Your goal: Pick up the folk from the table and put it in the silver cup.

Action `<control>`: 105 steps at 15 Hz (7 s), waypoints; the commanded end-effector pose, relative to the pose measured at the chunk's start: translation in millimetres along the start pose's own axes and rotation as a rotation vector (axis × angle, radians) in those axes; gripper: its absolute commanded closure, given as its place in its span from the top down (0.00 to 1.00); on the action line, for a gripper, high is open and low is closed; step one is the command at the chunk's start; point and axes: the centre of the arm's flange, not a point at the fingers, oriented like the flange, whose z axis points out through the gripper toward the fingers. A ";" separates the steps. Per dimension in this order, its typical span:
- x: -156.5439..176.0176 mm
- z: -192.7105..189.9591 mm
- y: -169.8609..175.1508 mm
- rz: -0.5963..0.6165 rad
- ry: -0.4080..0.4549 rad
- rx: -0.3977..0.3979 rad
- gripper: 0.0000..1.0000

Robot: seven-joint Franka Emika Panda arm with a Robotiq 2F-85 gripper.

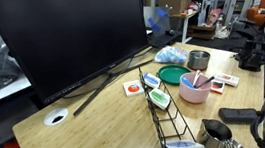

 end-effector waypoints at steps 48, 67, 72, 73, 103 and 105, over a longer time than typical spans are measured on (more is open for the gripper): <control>22.4 -1.7 -19.1 0.260 0.026 0.097 0.07; 59.9 -96.2 39.4 0.434 -0.363 0.698 0.07; 57.2 -104.9 31.6 0.438 -0.339 0.686 0.28; 57.1 -104.9 31.6 0.438 -0.339 0.686 0.28; 152.6 -41.6 19.9 0.629 -0.953 0.635 0.07; 153.7 -43.0 28.9 0.626 -1.041 0.658 0.07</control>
